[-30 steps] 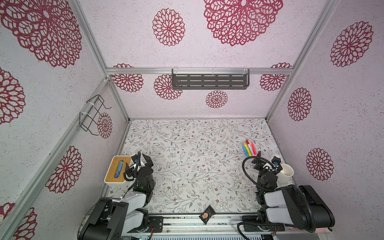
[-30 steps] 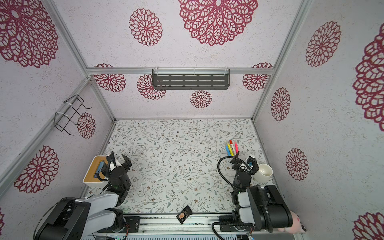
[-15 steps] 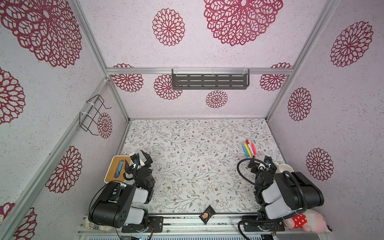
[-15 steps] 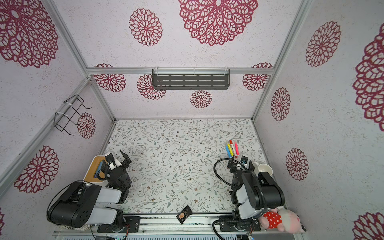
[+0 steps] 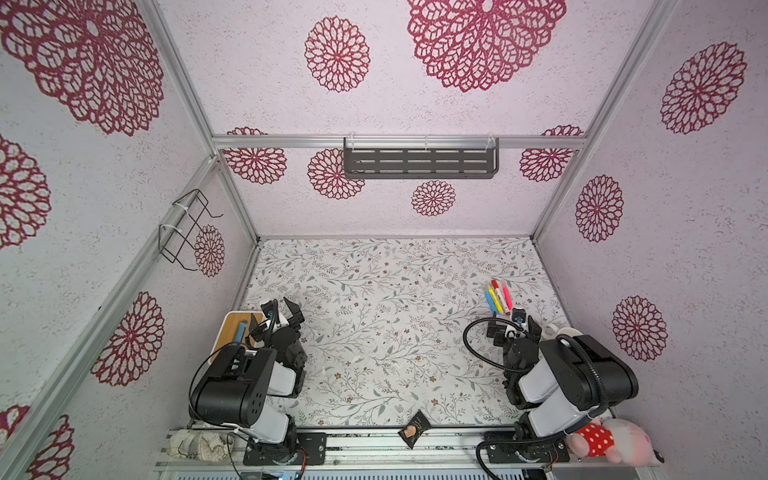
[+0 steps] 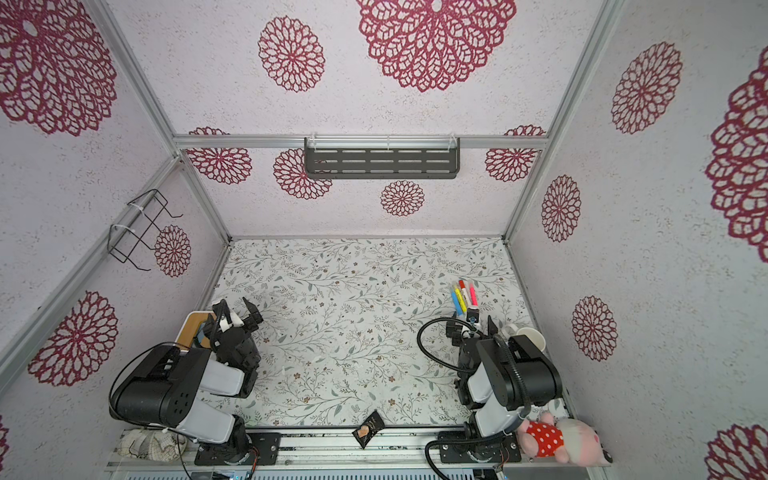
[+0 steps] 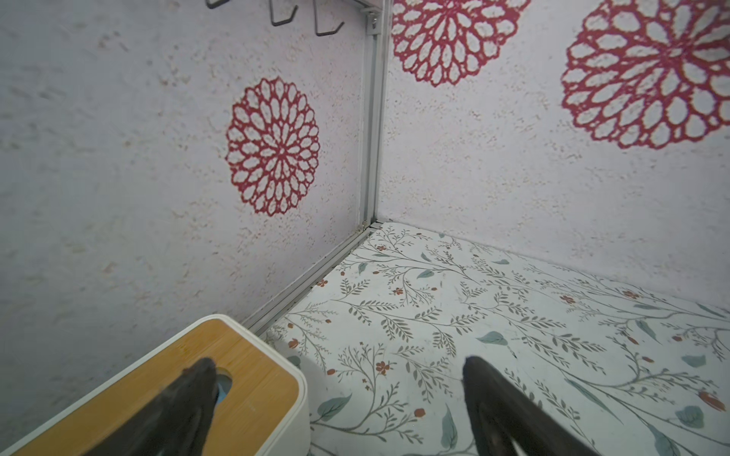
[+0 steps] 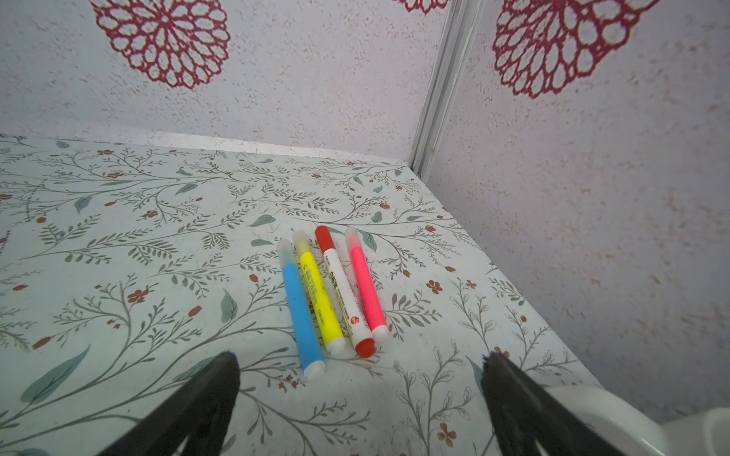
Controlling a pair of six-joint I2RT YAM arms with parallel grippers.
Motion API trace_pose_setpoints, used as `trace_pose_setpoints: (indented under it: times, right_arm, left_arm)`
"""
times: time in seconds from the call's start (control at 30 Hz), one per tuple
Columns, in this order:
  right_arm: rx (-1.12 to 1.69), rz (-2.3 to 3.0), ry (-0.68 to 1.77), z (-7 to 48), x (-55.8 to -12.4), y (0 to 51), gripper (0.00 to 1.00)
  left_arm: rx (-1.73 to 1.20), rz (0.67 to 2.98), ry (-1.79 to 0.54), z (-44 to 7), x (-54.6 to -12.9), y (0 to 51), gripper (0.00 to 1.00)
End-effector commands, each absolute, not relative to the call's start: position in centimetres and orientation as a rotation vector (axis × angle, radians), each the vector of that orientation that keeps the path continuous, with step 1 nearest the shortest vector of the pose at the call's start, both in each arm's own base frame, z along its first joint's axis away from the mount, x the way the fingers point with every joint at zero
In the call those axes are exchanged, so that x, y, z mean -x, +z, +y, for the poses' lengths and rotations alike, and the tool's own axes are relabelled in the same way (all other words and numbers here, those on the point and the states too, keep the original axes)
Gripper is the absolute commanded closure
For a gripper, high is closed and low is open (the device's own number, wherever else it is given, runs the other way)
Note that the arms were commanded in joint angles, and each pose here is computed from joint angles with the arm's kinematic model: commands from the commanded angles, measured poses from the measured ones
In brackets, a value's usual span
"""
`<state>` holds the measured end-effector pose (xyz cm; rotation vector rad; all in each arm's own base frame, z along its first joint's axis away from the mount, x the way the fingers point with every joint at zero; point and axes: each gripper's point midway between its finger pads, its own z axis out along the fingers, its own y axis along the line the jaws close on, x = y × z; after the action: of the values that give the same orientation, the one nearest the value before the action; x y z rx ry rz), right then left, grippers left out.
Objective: Insert the pens into the pen caps
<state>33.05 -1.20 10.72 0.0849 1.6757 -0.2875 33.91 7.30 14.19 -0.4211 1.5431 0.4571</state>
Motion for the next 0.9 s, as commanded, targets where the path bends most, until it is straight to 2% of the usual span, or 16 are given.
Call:
trace_pose_setpoints:
  times: [0.0, 0.23, 0.57, 0.87]
  right_arm:
    - [-0.117, 1.588, -0.272, -1.2, -34.2, 13.3, 0.01]
    - [-0.165, 1.758, -0.185, -2.7, -37.7, 11.3, 0.01]
    - [-0.170, 1.752, -0.177, -2.9, -37.6, 11.4, 0.01]
    - [-0.173, 1.754, -0.173, -2.9, -37.6, 11.4, 0.01]
  left_arm:
    - [0.254, 1.584, 0.397, 5.3, -35.8, 13.7, 0.01]
    - [0.223, 1.588, 0.362, 5.1, -36.6, 13.7, 0.01]
    - [0.241, 1.798, 0.204, 6.9, -40.5, 12.1, 0.01]
    - [0.294, 1.817, 0.150, 8.1, -40.4, 11.8, 0.01]
